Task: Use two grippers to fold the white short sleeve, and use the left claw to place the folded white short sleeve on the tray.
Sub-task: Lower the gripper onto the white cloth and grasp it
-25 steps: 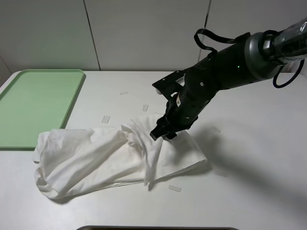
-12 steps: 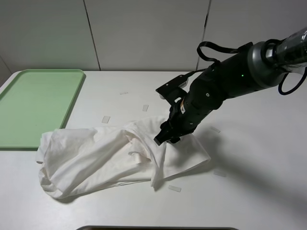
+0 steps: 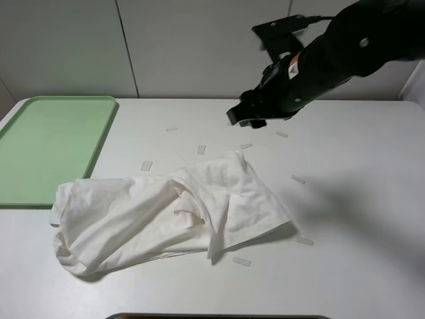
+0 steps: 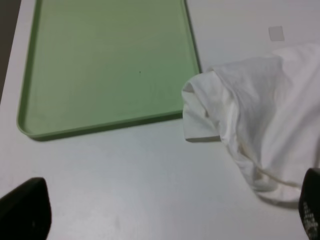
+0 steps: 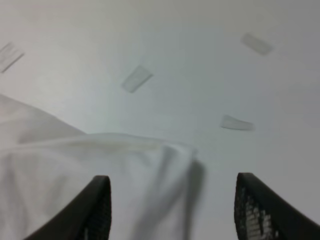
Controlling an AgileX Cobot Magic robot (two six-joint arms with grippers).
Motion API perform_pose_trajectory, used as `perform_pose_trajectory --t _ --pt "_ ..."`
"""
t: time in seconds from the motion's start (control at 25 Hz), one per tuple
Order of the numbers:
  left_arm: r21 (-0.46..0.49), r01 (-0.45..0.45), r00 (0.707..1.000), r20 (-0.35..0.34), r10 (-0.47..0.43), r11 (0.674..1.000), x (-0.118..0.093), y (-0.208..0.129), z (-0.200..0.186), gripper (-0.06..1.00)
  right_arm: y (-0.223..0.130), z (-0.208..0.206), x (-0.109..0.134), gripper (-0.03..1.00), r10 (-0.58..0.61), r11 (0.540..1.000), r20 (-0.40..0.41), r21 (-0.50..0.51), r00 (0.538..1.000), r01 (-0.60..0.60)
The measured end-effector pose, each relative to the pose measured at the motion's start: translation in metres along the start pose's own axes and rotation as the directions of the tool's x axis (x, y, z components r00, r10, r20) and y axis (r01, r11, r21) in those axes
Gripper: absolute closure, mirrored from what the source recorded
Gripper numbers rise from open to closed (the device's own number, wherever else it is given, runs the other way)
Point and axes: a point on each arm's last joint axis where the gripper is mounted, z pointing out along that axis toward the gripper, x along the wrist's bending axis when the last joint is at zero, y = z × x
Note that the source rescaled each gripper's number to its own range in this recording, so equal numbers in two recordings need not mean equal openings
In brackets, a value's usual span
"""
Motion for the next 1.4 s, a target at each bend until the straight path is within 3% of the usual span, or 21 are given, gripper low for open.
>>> perform_pose_trajectory --t 0.12,0.24,0.32,0.48,0.64,0.88,1.16,1.4 --pt "-0.001 0.0 1.0 0.0 0.0 1.0 0.0 0.0 0.0 -0.05 0.005 -0.041 -0.024 0.31 0.048 0.999 0.056 -0.012 0.997 -0.047" --pt "-0.003 0.0 1.0 -0.001 0.0 1.0 0.0 0.0 0.0 -0.05 0.002 -0.075 -0.041 0.08 0.089 0.996 0.102 0.008 0.991 -0.09" --pt "-0.006 0.0 1.0 -0.001 0.0 1.0 0.0 0.001 0.0 -0.05 -0.004 -0.1 -0.054 0.01 0.125 0.991 0.144 0.029 0.982 -0.131" --pt "-0.006 0.0 1.0 -0.001 0.0 1.0 0.0 0.001 0.0 -0.05 -0.026 -0.149 -0.079 -0.03 0.194 0.977 0.233 0.039 0.953 -0.208" --pt "-0.006 0.0 1.0 -0.001 0.0 1.0 0.0 0.001 0.0 -0.05 -0.063 -0.193 -0.09 -0.03 0.294 0.954 0.299 -0.032 0.908 -0.298" --pt "-0.006 0.0 1.0 -0.001 0.0 1.0 0.0 0.001 0.0 -0.05 -0.115 -0.25 -0.067 -0.03 0.442 0.889 0.286 -0.268 0.85 -0.372" --pt "-0.006 0.0 1.0 -0.001 0.0 1.0 0.0 0.001 0.0 -0.05 -0.157 -0.291 -0.031 -0.03 0.455 0.829 0.249 -0.47 0.855 -0.304" --pt "-0.006 0.0 1.0 -0.001 0.0 1.0 0.0 0.001 0.0 -0.05 -0.192 -0.316 -0.006 -0.03 0.388 0.812 0.219 -0.54 0.895 -0.219"
